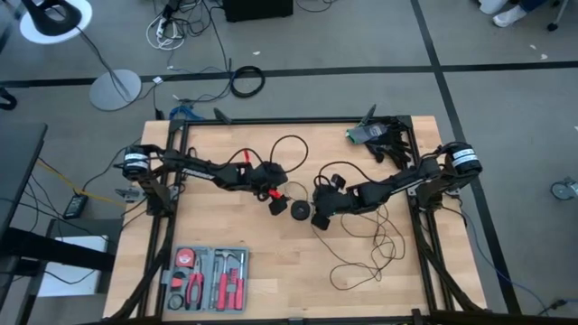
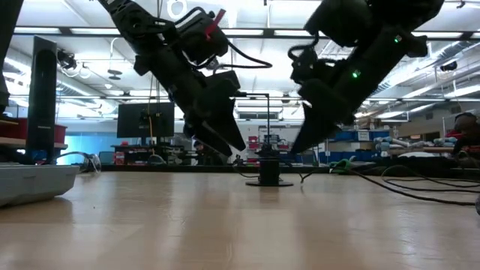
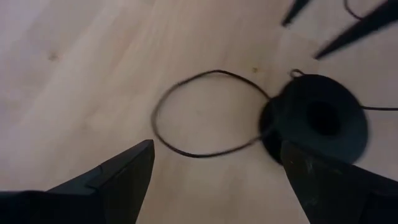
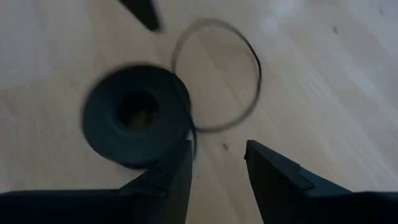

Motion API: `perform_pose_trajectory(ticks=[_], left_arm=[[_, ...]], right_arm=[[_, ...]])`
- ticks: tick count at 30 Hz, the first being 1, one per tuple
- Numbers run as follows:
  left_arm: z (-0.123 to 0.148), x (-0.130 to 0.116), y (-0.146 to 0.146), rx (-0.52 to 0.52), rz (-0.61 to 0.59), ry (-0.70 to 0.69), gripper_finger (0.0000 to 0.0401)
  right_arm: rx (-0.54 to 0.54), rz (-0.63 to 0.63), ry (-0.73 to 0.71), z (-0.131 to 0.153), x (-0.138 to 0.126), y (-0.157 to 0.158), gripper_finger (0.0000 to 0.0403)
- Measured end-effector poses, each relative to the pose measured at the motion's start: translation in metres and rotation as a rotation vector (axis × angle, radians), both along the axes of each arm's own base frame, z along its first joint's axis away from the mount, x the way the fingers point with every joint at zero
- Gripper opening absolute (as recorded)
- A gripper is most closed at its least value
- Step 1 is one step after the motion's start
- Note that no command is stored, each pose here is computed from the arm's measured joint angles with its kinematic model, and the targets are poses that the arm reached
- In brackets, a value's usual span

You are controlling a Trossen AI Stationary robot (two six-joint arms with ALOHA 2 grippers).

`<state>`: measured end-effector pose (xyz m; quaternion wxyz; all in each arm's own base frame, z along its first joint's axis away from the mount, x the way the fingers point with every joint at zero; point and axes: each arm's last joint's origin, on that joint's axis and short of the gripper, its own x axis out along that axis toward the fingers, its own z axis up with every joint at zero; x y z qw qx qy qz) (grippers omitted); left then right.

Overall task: Coil cords
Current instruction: Uncoil the black wire from the spool

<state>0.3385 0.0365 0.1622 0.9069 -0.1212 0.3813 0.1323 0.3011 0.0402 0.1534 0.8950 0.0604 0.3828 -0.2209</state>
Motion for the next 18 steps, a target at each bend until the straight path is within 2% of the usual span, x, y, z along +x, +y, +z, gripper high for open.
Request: perform_pose_trajectory(ticks=[10,18], left_arm=[[0.000,0.002,-0.023,-0.088,0.035,-0.017,0.0353],[-0.001,0.003,-0.036,-0.063,0.101,-0.037,0.0353]], right_arm=[[0.000,-0.013,0.061,-0.005,-0.010,0.015,0.0149],[0.009,-0.056,0.029,-0.023,-0.029,0.028,0.0149]])
